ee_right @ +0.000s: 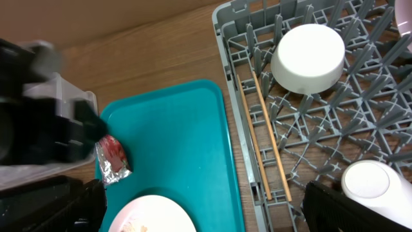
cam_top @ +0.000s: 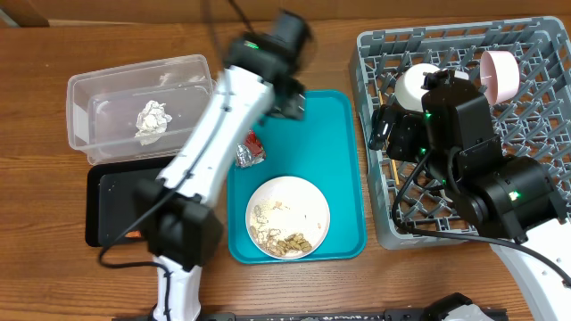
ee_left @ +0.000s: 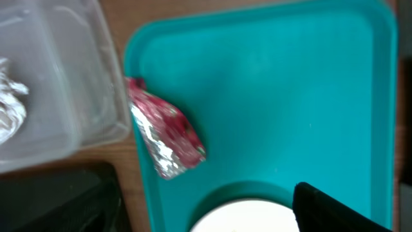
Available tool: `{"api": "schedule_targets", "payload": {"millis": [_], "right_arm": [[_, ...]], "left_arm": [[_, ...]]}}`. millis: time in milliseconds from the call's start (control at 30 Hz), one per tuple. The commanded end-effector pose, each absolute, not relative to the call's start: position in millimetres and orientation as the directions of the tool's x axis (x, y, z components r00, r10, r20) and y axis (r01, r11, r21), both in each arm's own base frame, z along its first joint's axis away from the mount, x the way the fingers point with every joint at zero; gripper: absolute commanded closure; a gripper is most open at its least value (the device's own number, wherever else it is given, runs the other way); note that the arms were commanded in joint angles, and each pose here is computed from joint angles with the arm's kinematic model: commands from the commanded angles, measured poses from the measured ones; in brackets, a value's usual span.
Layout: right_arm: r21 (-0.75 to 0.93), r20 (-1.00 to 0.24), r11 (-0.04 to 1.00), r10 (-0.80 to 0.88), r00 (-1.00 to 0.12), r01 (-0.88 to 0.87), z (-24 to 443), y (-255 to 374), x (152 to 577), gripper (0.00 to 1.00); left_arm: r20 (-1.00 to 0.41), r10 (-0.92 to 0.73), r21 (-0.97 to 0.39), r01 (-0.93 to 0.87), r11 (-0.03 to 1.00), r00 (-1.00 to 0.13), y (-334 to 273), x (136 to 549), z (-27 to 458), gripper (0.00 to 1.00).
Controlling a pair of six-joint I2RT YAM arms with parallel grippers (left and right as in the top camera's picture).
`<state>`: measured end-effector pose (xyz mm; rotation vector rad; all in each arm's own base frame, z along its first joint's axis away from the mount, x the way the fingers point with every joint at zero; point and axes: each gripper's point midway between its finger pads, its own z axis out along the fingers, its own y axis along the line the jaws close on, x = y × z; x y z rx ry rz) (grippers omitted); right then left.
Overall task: Sort waste into correct bins and load items into the dishwasher
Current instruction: 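Drop the foil into the clear container and grasp the red wrapper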
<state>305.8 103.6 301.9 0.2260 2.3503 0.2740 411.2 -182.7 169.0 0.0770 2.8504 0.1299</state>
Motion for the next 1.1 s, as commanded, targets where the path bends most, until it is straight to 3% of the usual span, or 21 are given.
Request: {"api": "schedule_targets", "payload": {"millis": [0, 167, 400, 467, 533, 567, 633, 800, 1067], "right_arm": [[0.266, -0.674, 0.96, 0.252, -0.694, 0.09, 306, 102, 307, 0.0], [0.266, -0.675, 0.96, 0.252, -0.694, 0.09, 306, 102, 307, 0.0], [0.266, -0.675, 0.96, 0.252, -0.694, 0.09, 306, 102, 307, 0.0], [0.266, -0.675, 0.96, 0.252, -0.694, 0.09, 306, 102, 307, 0.0], [0.266, -0.674, 0.96, 0.252, -0.694, 0.09, 306, 102, 307, 0.0], [0.266, -0.675, 0.96, 0.252, -0.694, 0.09, 306, 102, 307, 0.0], [0.266, -0.675, 0.96, 0.252, -0.694, 0.09, 306, 102, 307, 0.0], [0.266, -0.675, 0.96, 0.252, -0.694, 0.09, 306, 102, 307, 0.0], [0.266, -0.675, 0.96, 0.252, -0.694, 0.09, 306, 102, 307, 0.0]], "left_arm": [[-0.261, -0.066, 0.242, -0.131, 0.961, -0.963, -162, 414, 126, 0.09], [-0.184, -0.187, 0.322, -0.239, 0.916, -0.965, -146, 411, 72, 0.12], [-0.063, -0.203, 0.415, -0.21, 0.885, -0.977, -133, 400, 19, 0.15], [-0.043, -0.203, 0.426, -0.202, 0.882, -0.978, -132, 397, 12, 0.21], [-0.036, -0.205, 0.426, -0.2, 0.882, -0.978, -132, 396, 9, 0.36], [-0.033, -0.207, 0.422, -0.201, 0.884, -0.978, -133, 396, 9, 0.51], [-0.029, -0.212, 0.415, -0.205, 0.886, -0.977, -132, 395, 13, 0.94], [-0.06, -0.223, 0.387, -0.228, 0.893, -0.973, -130, 401, 46, 0.96], [-0.256, -0.137, 0.237, -0.199, 0.951, -0.957, -120, 429, 164, 0.96]]}}
